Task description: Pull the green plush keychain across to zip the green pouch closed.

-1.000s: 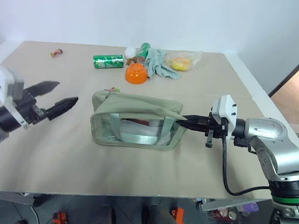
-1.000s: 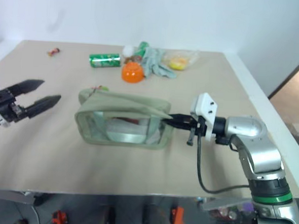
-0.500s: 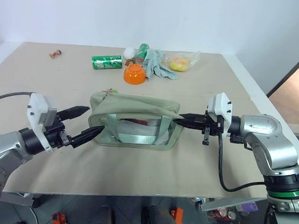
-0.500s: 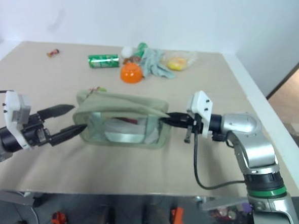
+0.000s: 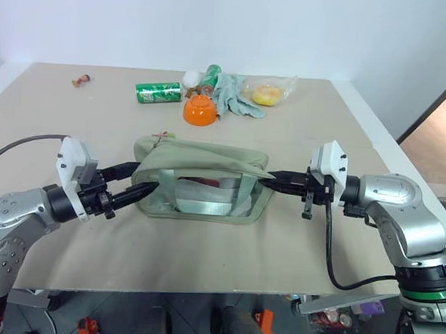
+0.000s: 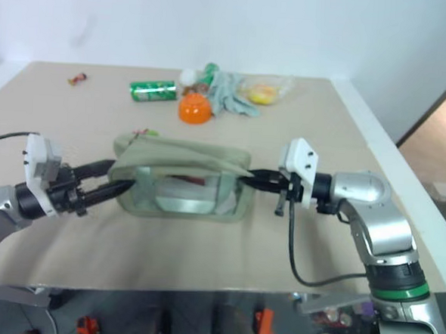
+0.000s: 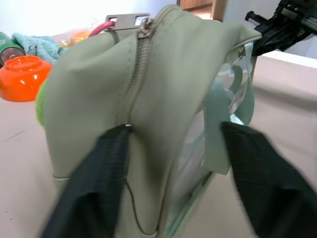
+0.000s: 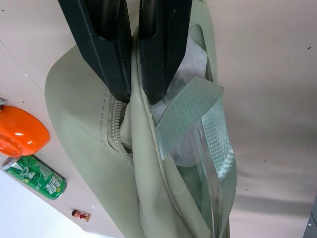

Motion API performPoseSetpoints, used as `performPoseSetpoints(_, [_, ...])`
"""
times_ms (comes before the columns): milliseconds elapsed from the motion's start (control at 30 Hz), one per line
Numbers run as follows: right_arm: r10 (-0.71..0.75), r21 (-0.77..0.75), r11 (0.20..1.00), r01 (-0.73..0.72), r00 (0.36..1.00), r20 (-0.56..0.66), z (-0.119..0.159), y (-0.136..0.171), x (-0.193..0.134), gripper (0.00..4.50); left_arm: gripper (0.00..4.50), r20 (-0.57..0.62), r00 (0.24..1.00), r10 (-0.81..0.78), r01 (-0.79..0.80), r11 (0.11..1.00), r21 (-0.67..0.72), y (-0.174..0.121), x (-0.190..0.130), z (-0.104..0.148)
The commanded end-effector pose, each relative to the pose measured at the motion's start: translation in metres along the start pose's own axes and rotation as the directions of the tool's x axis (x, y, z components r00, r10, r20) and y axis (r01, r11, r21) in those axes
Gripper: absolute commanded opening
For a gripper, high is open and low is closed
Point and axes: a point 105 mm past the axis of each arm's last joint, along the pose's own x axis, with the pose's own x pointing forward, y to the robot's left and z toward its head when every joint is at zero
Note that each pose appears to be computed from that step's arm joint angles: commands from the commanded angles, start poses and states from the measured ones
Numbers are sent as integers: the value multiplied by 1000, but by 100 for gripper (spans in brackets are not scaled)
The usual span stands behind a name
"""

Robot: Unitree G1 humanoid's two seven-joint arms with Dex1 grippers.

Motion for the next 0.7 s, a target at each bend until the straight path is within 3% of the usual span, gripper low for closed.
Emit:
performPoseSetpoints(33, [-3, -4, 1000, 3, 1000, -27, -3, 2, -3, 0, 163, 67, 998, 4, -11, 994, 106, 4, 3, 24])
performPoseSetpoints(167, [-4, -5, 1000, 4, 1000, -30, -3, 2, -4, 0, 18, 69, 998, -1, -8, 992, 127, 5, 3, 25])
performPoseSetpoints(200, [-4, -5, 1000, 4, 1000, -30, -3, 2, -4, 0, 3, 71, 997, -3, -6, 992, 128, 5, 3, 26])
performPoseSetpoints(500, [10, -1, 1000, -10, 1000, -18, -2, 5, -1, 0, 3, 34, 999, -3, -2, 990, 142, 5, 7, 19])
performPoseSetpoints(633, [33, 67, 997, -32, 999, -5, 2, 5, -2, 0, 3, 17, 1000, 6, -8, 989, 145, 6, 5, 17])
performPoseSetpoints(667, [21, 70, 997, -21, 1000, 9, 6, 3, -3, 74, 0, 9, 1000, 7, -8, 990, 143, 7, 4, 15])
performPoseSetpoints(700, [17, 96, 995, -18, 1000, 20, 9, 1, -5, 87, 0, 1, 1000, 6, -6, 990, 139, 6, 4, 13])
